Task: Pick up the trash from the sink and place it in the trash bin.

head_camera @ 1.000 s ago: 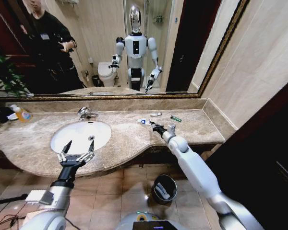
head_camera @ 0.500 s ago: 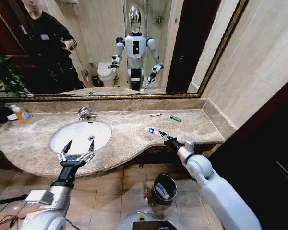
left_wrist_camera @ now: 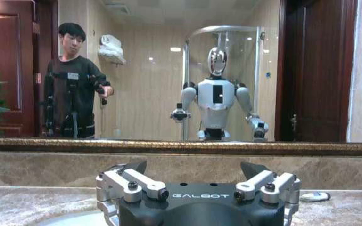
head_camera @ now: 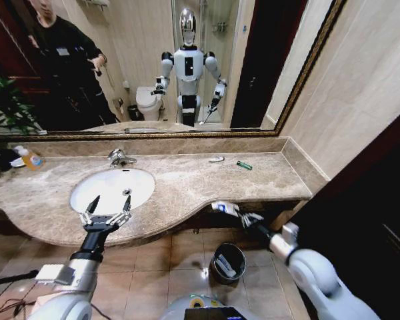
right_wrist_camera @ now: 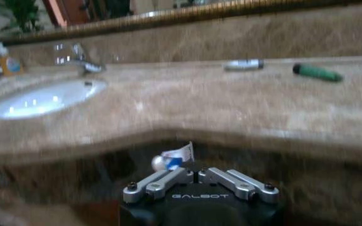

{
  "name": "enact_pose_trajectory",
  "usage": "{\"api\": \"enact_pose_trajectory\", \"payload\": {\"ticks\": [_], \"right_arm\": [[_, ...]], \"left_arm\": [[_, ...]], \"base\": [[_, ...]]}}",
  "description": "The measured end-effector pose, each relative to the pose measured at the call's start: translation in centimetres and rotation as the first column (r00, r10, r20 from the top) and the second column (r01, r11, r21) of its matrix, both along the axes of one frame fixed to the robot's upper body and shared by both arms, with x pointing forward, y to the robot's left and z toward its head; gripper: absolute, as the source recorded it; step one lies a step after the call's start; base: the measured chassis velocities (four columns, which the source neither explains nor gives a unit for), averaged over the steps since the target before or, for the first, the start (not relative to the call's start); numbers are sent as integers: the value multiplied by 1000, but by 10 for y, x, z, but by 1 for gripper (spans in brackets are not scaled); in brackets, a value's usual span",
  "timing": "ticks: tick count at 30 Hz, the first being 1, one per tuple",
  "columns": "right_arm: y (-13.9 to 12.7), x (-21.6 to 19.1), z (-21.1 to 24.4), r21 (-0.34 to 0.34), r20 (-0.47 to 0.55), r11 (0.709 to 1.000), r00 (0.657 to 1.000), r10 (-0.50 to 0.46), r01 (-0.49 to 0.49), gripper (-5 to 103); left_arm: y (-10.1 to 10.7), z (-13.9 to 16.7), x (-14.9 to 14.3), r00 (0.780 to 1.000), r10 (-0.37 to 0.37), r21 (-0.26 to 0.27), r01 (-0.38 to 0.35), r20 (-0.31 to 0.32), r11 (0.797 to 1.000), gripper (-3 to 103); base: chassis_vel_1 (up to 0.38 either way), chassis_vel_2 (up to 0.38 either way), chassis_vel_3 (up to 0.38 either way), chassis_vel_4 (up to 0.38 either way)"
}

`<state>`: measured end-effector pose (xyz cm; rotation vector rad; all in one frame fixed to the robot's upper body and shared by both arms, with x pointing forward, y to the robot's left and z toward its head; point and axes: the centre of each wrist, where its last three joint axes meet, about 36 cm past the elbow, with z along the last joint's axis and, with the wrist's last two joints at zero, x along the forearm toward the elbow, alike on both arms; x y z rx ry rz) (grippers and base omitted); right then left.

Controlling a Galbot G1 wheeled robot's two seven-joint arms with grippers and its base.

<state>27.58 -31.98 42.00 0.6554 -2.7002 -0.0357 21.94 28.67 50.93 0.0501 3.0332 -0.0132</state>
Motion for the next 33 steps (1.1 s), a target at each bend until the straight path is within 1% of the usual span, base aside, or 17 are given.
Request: {"api": "enact_pose_trajectory", "payload": {"ticks": [1,3,4,7,8,11,12,13,14,15,16,20,21,24,25,28,33], "right_arm": [[-3,-2,-6,-4,-4,1000,1000,3,-3,0],[-8,-6,-33,-22,-31,1000,1000,6,-6,0],[-8,-6,-33,-22,-31,1000,1000,6,-6,0],[-8,0,-68,-57,-66,998,998,-15,11,0],[-8,0,-68,-57,-66,998,998,-15,11,0],[-13,7,-110,-100,-118,994,991,-55,43,0],[-13,7,-110,-100,-118,994,991,-55,43,0],[-14,7,-129,-122,-137,991,987,-80,64,0],[-15,4,-162,-164,-156,980,979,-135,109,0],[-14,2,-173,-173,-166,977,974,-156,127,0],[-14,2,-173,-173,-166,977,974,-156,127,0],[0,-5,-219,-227,-195,947,942,-273,227,0],[0,-5,-219,-227,-195,947,942,-273,227,0],[15,-5,-239,-243,-205,929,922,-329,278,0],[15,-5,-239,-243,-205,929,922,-329,278,0],[27,-5,-254,-253,-203,920,914,-352,298,0],[35,-5,-262,-260,-205,918,912,-356,300,0]], "left_arm": [[0,0,0,1000,0,0,0,0,1000,100],[0,0,0,1000,0,0,0,0,1000,100],[0,0,0,1000,0,0,0,0,1000,100],[0,0,0,1000,0,0,0,0,1000,100],[0,0,0,1000,0,0,0,0,1000,100],[0,0,0,1000,0,0,0,0,1000,100],[0,0,0,1000,0,0,0,0,1000,100],[0,0,0,1000,0,0,0,0,1000,100],[0,0,0,1000,0,0,0,0,1000,100],[0,0,0,1000,0,0,0,0,1000,100],[0,0,0,1000,0,0,0,0,1000,100],[0,0,0,1000,0,0,0,0,1000,100],[0,0,0,1000,0,0,0,0,1000,100],[0,0,0,1000,0,0,0,0,1000,100],[0,0,0,1000,0,0,0,0,1000,100],[0,0,0,1000,0,0,0,0,1000,100],[0,0,0,1000,0,0,0,0,1000,100]], "base": [[0,0,0,0],[0,0,0,0],[0,0,0,0],[0,0,0,0],[0,0,0,0],[0,0,0,0],[0,0,0,0],[0,0,0,0],[0,0,0,0],[0,0,0,0],[0,0,0,0],[0,0,0,0],[0,0,0,0],[0,0,0,0],[0,0,0,0],[0,0,0,0],[0,0,0,0]]}}
